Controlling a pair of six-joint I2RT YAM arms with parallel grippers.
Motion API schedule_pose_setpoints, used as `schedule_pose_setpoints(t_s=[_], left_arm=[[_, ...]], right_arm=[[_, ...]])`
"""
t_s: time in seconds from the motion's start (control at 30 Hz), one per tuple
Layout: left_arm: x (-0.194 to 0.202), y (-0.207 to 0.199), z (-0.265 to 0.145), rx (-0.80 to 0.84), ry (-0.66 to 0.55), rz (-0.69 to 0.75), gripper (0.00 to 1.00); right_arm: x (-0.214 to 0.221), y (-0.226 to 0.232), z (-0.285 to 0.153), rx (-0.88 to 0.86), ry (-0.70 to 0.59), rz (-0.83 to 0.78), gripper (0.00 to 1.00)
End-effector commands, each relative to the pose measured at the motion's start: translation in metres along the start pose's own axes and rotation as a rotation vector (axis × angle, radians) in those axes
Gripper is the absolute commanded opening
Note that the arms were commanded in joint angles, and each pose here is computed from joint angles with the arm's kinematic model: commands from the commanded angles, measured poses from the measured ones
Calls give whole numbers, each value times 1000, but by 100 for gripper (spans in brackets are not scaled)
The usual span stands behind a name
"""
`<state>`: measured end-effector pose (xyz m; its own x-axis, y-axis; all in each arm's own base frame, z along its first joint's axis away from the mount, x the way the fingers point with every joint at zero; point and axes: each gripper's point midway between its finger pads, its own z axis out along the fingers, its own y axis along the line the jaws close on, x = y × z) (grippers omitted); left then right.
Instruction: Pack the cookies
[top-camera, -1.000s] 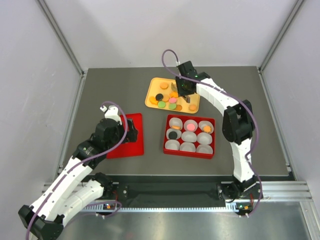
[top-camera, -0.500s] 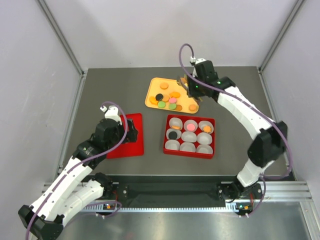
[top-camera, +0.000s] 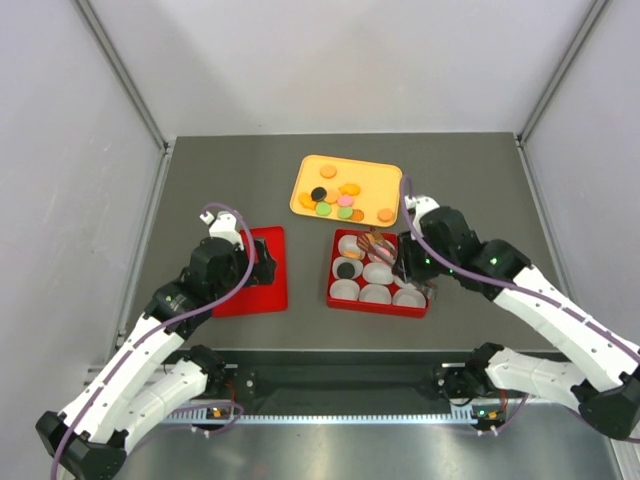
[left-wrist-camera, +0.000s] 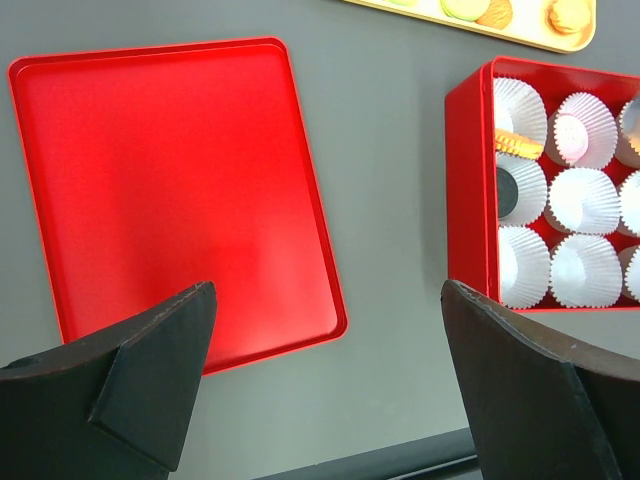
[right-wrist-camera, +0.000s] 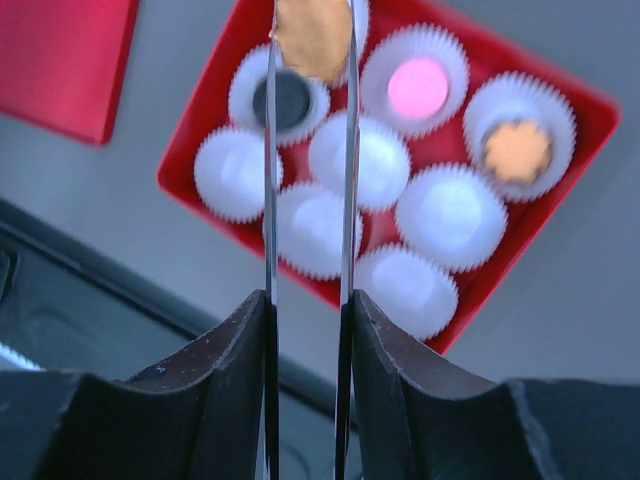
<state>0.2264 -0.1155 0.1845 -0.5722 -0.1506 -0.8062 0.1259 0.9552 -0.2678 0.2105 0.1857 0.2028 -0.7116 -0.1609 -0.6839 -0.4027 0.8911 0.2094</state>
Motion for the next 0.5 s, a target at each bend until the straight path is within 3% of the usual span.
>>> schedule_pose_setpoints(t_s=[0.0,0.17,0.47], left_arm=[[-5,-5,-1,23,-17,1,99],[-5,-6,-1,26,-20,1,99],[-5,-6,-1,28,-21,0,99]], right_arm=[[28,2,-9,0,45,38,33],[56,-6,-6,42,91,50,33],[64,-10,-2,68,100,54,35]])
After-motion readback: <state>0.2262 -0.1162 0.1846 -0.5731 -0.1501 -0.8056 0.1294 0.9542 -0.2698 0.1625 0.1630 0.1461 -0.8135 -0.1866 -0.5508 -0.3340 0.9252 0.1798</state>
